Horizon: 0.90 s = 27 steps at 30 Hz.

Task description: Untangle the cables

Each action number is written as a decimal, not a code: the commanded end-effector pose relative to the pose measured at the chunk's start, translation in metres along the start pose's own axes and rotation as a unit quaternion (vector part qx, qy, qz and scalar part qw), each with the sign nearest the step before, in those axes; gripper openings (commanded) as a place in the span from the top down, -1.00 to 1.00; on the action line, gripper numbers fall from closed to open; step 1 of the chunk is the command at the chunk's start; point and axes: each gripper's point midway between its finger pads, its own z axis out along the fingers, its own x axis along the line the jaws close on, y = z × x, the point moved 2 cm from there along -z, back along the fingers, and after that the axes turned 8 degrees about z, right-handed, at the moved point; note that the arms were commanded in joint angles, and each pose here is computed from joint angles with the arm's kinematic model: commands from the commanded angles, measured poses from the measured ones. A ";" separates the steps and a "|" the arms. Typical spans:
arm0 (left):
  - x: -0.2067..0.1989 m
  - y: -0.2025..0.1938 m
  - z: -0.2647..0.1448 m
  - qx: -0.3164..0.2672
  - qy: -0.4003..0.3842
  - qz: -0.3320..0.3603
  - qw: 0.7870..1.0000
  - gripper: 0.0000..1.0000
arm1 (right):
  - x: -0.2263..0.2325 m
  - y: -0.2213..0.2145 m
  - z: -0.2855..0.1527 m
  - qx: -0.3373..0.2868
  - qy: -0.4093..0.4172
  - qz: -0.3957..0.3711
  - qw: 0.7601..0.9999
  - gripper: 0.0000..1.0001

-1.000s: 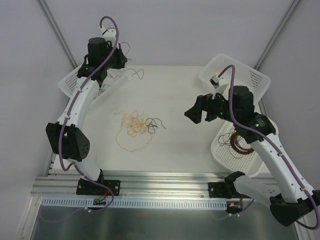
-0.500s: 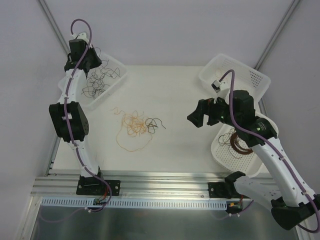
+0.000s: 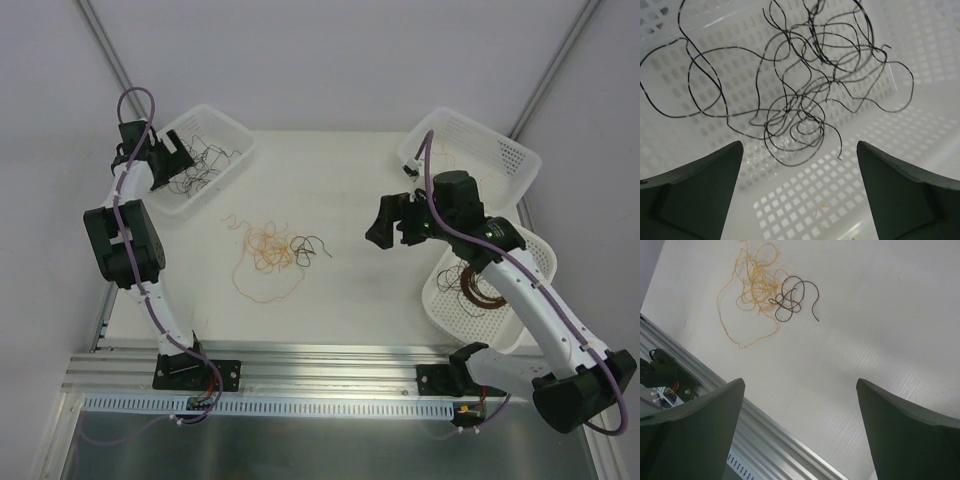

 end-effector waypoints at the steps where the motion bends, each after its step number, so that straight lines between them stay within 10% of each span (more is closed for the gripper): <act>1: -0.039 0.047 -0.076 -0.084 -0.048 0.036 0.995 -0.98 | 0.006 0.010 0.017 -0.002 0.016 -0.002 1.000 -0.99; 16: -0.130 -0.111 -0.166 0.018 -0.170 0.097 0.981 -0.94 | 0.002 -0.009 0.124 0.129 0.031 -0.026 0.991 -0.96; 27: -0.176 -0.252 -0.154 0.198 -0.219 0.162 0.942 -0.87 | 0.028 -0.034 0.201 0.184 0.117 -0.028 0.975 -0.29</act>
